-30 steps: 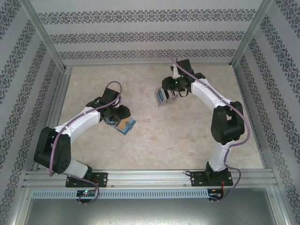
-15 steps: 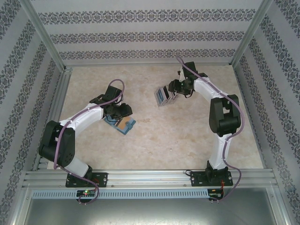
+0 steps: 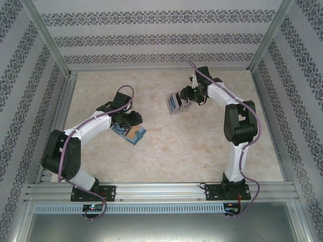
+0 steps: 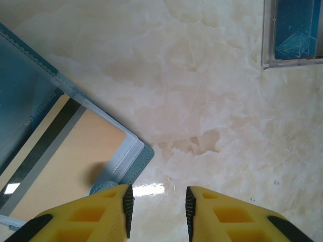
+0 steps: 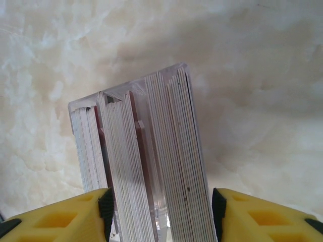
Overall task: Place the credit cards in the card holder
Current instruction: Pick up the credit card from the storage box.
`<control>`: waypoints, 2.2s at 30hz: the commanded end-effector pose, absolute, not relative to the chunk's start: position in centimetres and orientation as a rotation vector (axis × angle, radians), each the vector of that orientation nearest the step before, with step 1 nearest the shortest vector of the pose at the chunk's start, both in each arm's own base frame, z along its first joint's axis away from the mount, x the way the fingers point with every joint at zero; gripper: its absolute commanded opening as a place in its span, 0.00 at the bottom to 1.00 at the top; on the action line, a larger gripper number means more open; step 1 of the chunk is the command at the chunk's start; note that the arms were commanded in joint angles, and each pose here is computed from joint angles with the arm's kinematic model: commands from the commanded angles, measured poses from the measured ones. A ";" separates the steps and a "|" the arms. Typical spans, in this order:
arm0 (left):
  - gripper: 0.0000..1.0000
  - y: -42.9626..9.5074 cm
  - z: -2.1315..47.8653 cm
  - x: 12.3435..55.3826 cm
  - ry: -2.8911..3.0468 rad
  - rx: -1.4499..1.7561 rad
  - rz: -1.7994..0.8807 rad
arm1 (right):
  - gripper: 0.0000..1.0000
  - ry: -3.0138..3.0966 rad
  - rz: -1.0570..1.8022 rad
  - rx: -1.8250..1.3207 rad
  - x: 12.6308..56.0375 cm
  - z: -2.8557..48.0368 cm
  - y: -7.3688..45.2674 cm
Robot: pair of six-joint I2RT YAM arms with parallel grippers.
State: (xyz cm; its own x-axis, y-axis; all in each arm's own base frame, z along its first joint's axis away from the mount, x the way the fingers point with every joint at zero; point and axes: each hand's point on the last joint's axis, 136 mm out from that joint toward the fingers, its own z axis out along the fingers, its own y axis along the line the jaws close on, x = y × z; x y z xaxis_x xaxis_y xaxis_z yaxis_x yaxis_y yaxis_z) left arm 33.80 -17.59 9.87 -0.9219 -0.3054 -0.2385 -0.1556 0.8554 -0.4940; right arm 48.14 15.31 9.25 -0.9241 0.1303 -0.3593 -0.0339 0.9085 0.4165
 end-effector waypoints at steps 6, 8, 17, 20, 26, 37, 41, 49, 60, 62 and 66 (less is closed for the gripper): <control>0.36 -17.9 9.8 33.8 2.724 -0.310 -0.691 | 0.56 2.639 0.583 -0.015 48.2 11.7 16.7; 0.36 -17.9 9.8 33.8 2.725 -0.309 -0.692 | 0.56 2.644 0.589 -0.017 48.2 11.5 16.9; 0.36 -18.0 9.7 33.8 2.729 -0.303 -0.692 | 0.56 2.696 0.588 -0.024 48.4 9.5 17.4; 0.36 -17.9 9.6 33.8 2.735 -0.303 -0.687 | 0.56 2.684 0.601 -0.028 48.3 10.0 17.7; 0.36 -18.1 9.3 33.8 2.739 -0.304 -0.692 | 0.56 2.665 0.599 -0.040 48.2 11.2 17.8; 0.36 -18.0 9.3 33.7 2.738 -0.307 -0.693 | 0.55 2.648 0.580 -0.042 48.1 12.3 17.4; 0.36 -18.0 9.3 33.6 2.741 -0.307 -0.688 | 0.54 2.642 0.572 -0.041 48.0 12.6 17.2; 0.36 -18.0 9.3 33.7 2.739 -0.313 -0.690 | 0.53 2.635 0.601 -0.035 48.0 12.8 17.3; 0.36 -18.0 9.2 33.7 2.739 -0.317 -0.690 | 0.42 2.631 0.610 -0.032 48.0 13.2 17.1; 0.36 -18.0 9.2 33.7 2.740 -0.316 -0.690 | 0.40 2.629 0.610 -0.026 48.0 13.3 16.9; 0.36 -18.0 9.2 33.7 2.741 -0.314 -0.690 | 0.34 2.629 0.607 -0.019 48.0 13.3 16.7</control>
